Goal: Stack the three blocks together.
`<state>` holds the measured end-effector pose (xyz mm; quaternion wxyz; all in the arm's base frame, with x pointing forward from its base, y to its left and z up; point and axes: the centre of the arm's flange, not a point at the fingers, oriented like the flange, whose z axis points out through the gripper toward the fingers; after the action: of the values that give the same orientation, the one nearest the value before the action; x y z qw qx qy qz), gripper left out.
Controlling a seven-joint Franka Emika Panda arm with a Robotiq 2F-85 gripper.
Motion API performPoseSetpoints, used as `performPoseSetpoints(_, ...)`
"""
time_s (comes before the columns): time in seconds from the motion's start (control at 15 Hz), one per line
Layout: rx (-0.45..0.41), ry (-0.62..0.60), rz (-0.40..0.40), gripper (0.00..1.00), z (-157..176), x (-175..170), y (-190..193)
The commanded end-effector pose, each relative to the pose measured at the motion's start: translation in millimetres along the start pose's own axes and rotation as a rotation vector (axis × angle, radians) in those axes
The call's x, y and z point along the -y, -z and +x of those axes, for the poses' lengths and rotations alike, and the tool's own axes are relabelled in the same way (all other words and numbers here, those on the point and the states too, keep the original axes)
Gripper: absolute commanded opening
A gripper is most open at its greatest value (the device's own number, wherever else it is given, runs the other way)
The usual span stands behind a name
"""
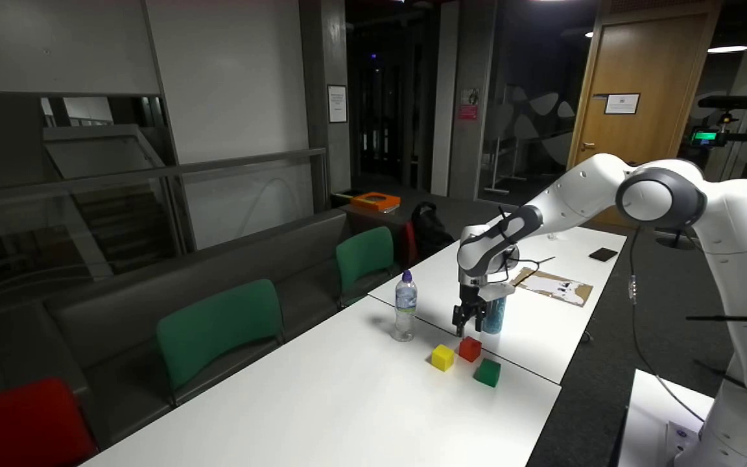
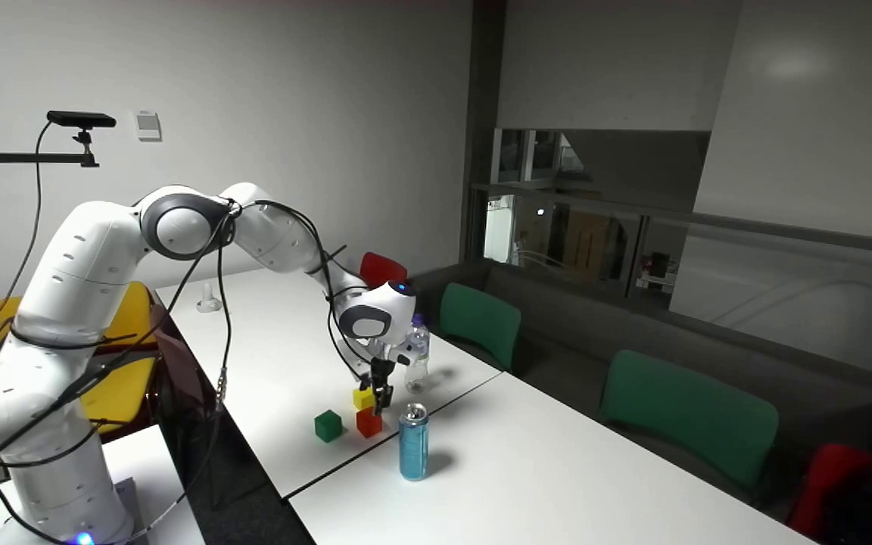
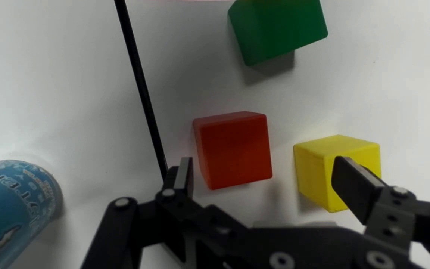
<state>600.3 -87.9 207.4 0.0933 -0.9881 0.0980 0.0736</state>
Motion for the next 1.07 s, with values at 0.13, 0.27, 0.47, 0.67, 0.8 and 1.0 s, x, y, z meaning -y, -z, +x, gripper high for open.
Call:
performPoseSetpoints(0.13,-0.019,-0.043,-0.091,1.0,6,8,-9)
performPoseSetpoints(0.27,-0.01,-0.05,-0.105,1.0,7,9,-15)
performPoseSetpoints(0.47,0.007,-0.061,-0.122,1.0,9,9,-26)
performPoseSetpoints(0.67,0.022,-0.057,-0.139,1.0,12,9,-35)
performPoseSetpoints(0.8,0.025,-0.052,-0.148,1.0,14,8,-39)
performPoseSetpoints(1.0,0.026,-0.048,-0.155,1.0,17,6,-42)
